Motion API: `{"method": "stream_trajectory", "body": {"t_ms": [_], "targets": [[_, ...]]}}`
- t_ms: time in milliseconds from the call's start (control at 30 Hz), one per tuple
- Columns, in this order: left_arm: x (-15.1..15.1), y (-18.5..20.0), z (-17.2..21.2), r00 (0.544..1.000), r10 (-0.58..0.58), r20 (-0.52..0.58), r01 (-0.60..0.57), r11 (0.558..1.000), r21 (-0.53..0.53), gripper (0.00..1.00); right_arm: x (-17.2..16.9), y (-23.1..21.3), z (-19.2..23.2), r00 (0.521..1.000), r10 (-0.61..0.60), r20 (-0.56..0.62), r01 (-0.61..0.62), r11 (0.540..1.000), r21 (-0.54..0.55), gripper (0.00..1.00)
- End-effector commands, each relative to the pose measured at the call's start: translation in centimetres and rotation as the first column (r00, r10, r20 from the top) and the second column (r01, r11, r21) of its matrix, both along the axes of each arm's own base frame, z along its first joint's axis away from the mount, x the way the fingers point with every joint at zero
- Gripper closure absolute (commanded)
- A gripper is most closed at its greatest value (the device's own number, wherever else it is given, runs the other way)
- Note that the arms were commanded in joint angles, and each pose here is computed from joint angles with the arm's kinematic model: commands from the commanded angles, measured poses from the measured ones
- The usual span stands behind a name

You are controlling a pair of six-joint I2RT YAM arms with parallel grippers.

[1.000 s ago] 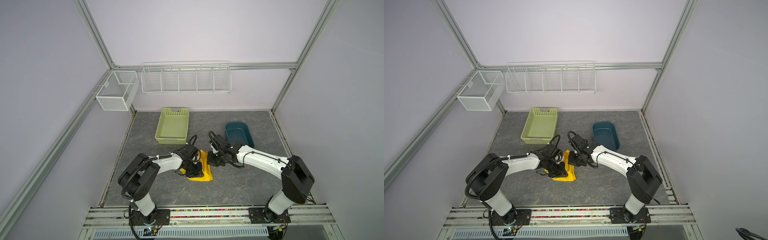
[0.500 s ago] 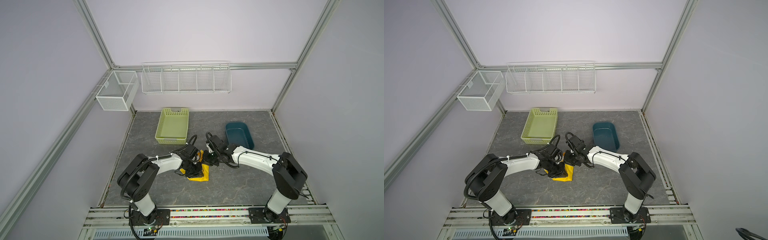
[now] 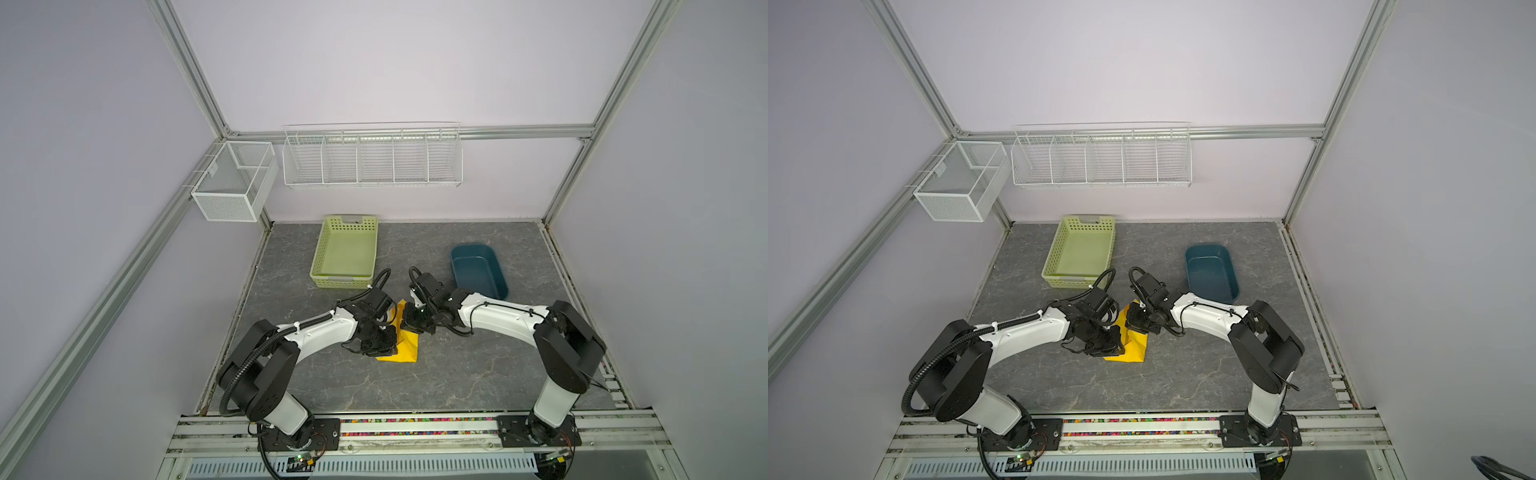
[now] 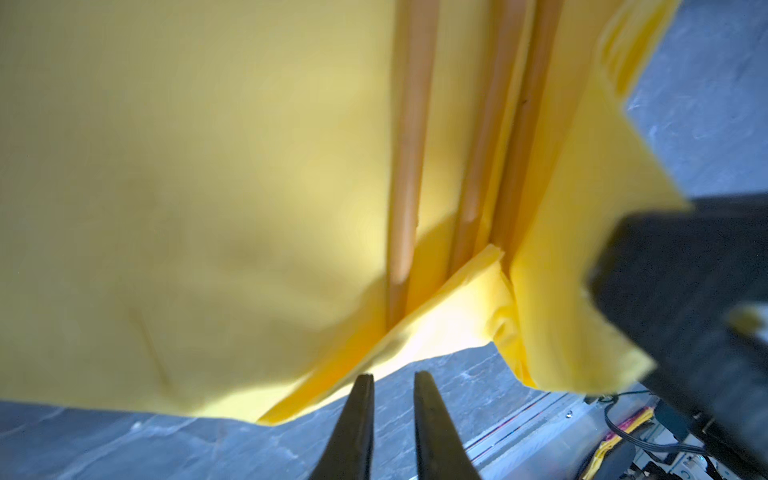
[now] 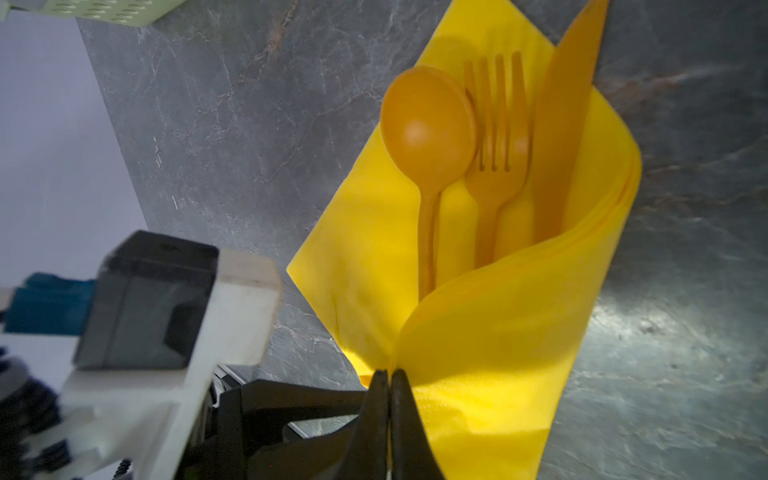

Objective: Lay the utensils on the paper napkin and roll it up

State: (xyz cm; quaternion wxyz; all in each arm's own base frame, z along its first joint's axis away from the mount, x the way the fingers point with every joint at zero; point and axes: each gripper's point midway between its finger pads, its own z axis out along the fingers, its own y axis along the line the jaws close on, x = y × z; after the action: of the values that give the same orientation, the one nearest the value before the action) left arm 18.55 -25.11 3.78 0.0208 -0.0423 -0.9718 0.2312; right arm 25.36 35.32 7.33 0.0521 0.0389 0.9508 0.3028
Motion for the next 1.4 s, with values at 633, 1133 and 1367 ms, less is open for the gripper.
{"method": "stream_trajectory", "body": {"t_ms": [633, 1133, 1367], "targets": [[0.2, 0.3, -2.0, 1.0, -0.011, -0.002, 0.011, 0.999, 0.044, 0.82, -0.2, 1.5, 0.0, 1.0, 0.002, -0.014, -0.002, 0.998, 0.063, 0.93], [0.1, 0.1, -2.1, 1.0, -0.011, -0.008, 0.012, 0.999, 0.03, 0.83, -0.4, 3.1, -2.0, 0.999, 0.026, -0.048, -0.022, 0.997, 0.074, 0.93], [-0.1, 0.0, -2.2, 1.0, -0.012, -0.014, 0.012, 1.0, 0.026, 0.83, -0.1, 3.8, -3.2, 0.998, 0.026, -0.056, -0.02, 0.995, 0.095, 0.93]]}}
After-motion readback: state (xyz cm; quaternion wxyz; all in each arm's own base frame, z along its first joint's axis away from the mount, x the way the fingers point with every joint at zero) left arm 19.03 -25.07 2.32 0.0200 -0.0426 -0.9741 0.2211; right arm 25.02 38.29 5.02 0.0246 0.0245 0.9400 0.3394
